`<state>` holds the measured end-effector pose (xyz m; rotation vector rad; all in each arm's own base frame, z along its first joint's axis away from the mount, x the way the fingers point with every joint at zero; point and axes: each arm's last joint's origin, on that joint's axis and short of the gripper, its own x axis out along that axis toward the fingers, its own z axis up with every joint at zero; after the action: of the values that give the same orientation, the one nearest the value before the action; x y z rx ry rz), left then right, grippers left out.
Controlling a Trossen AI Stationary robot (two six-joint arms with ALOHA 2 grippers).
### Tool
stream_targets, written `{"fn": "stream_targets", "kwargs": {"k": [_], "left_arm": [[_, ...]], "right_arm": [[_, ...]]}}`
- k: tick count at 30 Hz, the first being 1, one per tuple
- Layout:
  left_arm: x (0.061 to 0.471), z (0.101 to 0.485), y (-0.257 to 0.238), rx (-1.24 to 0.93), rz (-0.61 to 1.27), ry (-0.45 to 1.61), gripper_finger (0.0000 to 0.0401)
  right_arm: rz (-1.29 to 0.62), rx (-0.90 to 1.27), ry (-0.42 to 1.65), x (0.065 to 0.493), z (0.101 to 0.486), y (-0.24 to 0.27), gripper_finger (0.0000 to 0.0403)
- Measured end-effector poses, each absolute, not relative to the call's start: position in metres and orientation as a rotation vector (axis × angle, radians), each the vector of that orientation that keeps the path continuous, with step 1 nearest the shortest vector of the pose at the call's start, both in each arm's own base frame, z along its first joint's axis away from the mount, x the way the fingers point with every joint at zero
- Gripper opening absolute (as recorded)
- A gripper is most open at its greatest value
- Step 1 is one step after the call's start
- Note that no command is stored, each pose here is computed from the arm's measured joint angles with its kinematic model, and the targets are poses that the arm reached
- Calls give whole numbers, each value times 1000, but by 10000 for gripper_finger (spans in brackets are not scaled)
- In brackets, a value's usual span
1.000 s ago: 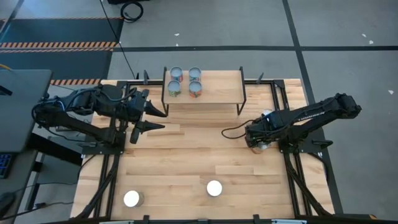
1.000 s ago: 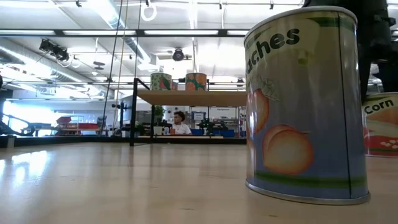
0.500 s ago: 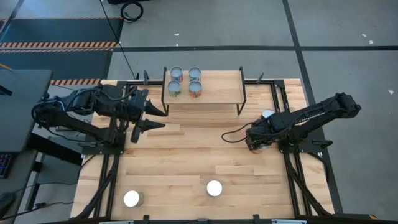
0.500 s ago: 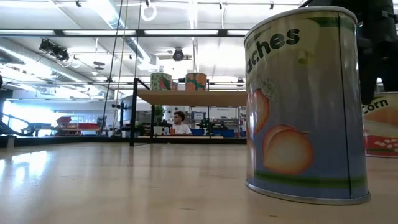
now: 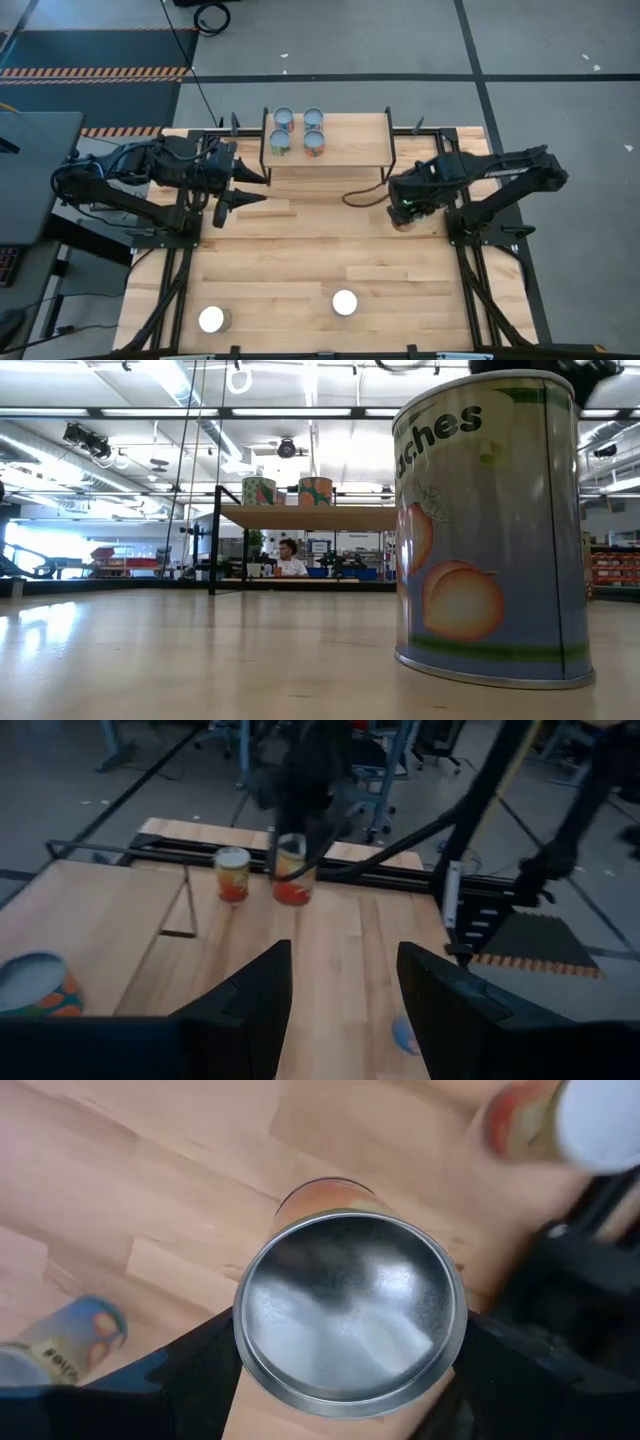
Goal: Pick and place cans onto a shelf
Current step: Put the bottom can of corn on the shelf
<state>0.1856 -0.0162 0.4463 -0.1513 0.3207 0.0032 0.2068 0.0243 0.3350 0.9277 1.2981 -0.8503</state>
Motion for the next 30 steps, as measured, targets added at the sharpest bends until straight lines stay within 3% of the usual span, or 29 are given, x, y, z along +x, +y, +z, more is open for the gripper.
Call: {"fn": "stream_targets", "kwargs": {"k": [6, 19, 24, 30], "left_arm": [[185, 447, -15, -144, 50, 314, 188], [185, 446, -14, -132, 66, 315, 188], [185, 447, -13, -116, 115, 309, 188], [185, 447, -12, -107, 158, 305, 188]], "right_arm": [[-747, 863, 1178, 239, 386, 6, 322], [-787, 707, 968, 284, 431, -89, 322], [-848, 678, 930, 297, 428, -135, 322], [-872, 640, 1007, 323, 392, -180, 322]]}}
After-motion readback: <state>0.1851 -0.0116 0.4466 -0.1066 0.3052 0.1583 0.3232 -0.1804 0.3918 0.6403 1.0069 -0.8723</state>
